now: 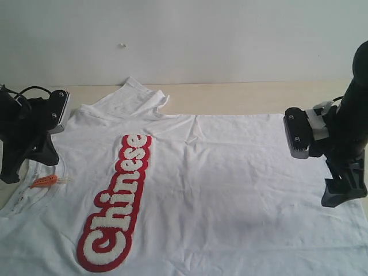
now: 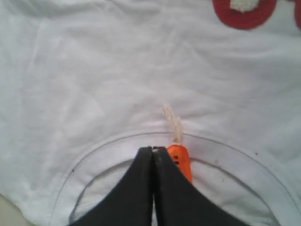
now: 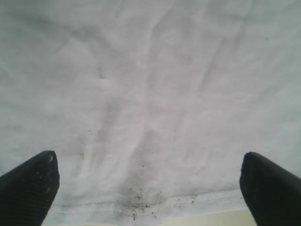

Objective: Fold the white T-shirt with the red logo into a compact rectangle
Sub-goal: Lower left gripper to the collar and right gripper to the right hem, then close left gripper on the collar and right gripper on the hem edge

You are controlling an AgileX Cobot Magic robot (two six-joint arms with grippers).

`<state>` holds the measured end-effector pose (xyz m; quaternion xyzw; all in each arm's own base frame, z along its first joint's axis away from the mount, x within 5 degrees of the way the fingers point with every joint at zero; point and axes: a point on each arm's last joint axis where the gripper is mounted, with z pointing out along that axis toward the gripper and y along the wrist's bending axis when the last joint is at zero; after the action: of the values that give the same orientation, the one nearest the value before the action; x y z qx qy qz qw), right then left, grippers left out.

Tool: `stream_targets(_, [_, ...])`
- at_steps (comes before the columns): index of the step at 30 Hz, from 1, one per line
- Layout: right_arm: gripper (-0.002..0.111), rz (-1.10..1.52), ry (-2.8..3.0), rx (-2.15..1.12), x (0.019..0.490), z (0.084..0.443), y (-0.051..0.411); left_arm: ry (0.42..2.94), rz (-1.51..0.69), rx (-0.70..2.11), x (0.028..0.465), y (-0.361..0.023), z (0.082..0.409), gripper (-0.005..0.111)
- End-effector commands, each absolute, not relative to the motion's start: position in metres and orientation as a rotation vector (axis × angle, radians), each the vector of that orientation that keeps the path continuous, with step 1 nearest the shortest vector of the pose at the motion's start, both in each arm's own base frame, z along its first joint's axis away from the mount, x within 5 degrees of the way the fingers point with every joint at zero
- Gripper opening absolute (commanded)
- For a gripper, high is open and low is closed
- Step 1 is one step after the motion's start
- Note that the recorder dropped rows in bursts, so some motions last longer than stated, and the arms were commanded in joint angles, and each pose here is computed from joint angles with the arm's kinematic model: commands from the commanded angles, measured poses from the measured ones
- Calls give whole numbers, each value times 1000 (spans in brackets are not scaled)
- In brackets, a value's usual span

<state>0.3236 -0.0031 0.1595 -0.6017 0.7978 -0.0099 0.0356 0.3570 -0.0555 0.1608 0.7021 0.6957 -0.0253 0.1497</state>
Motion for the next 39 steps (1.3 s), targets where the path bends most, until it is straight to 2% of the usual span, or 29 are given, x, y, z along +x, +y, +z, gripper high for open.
stream_targets(1, [105, -6, 2463, -1843, 324, 152, -4, 2088, -25, 1845, 365, -53, 164, 6])
stream_targets(4, [105, 1, 2468, -1846, 325, 149, -4, 2119, 9, 1764, 369, -52, 165, 21])
stream_targets(6, [105, 3, 2469, -1847, 325, 148, -4, 2130, 6, 1751, 369, -52, 165, 37])
stream_targets(7, [105, -7, 2462, -1840, 326, 148, -4, 2137, -2, 1755, 367, -52, 163, 56])
stream_targets(8, [105, -7, 2462, -1840, 326, 148, -4, 2141, -7, 1758, 366, -52, 162, 69])
stream_targets(9, [105, -7, 2462, -1840, 326, 148, -4, 2154, -43, 1784, 362, -52, 161, 92])
stream_targets(10, [105, -9, 2461, -1839, 326, 148, -4, 2151, -44, 1808, 361, -51, 161, 105])
stream_targets(15, [105, -11, 2460, -1838, 327, 148, -4, 2163, -31, 1937, 355, -44, 158, 105])
stream_targets(21, [105, -8, 2415, -1905, 327, 146, -4, 2159, 15, 2113, 348, -10, 152, 105])
stream_targets(27, [105, 59, 2456, -1935, 327, 126, -4, 2079, 47, 2184, 346, -10, 147, 105])
stream_targets(39, [105, 55, 2454, -1933, 328, 125, -4, 1985, -10, 2265, 352, -33, 132, 105])
